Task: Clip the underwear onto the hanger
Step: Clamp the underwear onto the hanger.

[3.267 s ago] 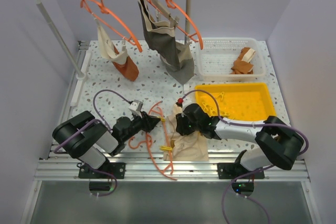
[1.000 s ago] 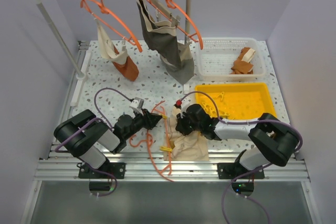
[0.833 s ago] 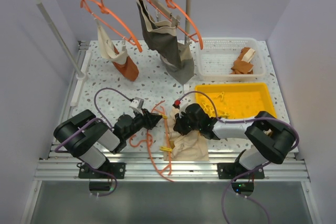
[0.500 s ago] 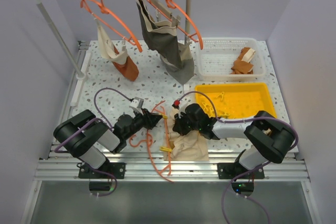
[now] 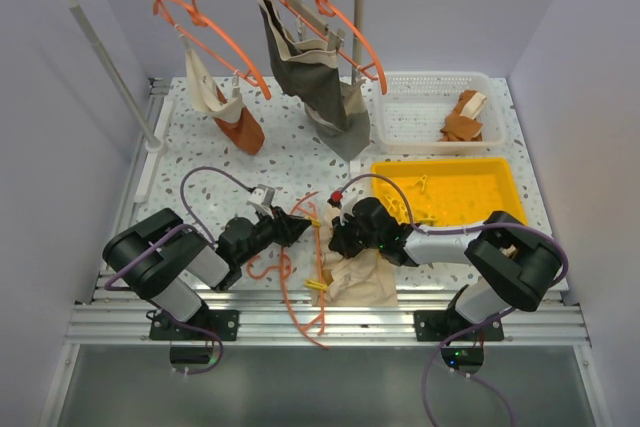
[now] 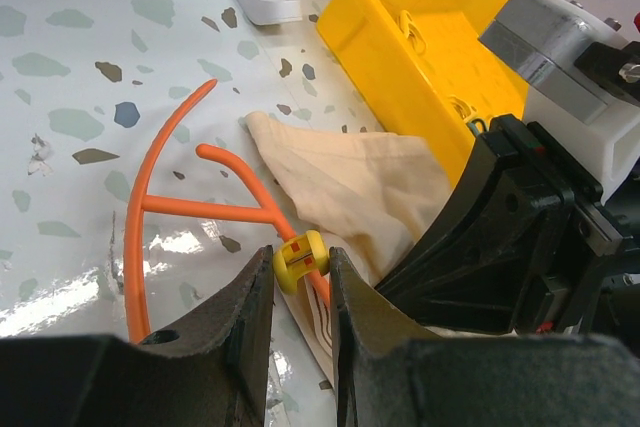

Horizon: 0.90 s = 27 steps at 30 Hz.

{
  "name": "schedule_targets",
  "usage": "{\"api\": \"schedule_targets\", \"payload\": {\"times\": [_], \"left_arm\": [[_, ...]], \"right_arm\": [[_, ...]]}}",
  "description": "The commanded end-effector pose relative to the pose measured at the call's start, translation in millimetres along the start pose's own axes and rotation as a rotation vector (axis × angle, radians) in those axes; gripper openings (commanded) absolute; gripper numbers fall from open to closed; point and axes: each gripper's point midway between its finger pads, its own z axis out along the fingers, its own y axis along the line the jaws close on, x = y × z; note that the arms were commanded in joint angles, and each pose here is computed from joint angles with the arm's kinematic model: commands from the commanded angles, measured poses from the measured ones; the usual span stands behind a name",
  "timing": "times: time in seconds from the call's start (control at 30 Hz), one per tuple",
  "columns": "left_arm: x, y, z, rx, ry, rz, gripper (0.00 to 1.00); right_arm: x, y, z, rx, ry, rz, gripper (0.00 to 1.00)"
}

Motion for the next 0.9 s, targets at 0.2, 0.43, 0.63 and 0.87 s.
{"api": "schedule_targets", "payload": {"times": [0.2,0.43,0.63,0.87], "left_arm": [[-100,-83,-22,0.353,-0.417,0.041,0.04],[-95,-81,-22,0.347,-0.403,0.038,0.04],[-97,-84,-21,0.358,-0.406,0.036,0.04],[-97,-94,-17,0.396,-0.396,0.024,0.03]], "right_arm": [[-15,8,-1,-0.027,-0.037,-0.028,0.00],[-16,9,-3,-0.030,-0.041,-0.030,0.00],[-15,8,-4,-0.026,-0.036,-0.032,0.00],[-14,7,-3,-0.022,-0.031,-0.033,0.00]]}}
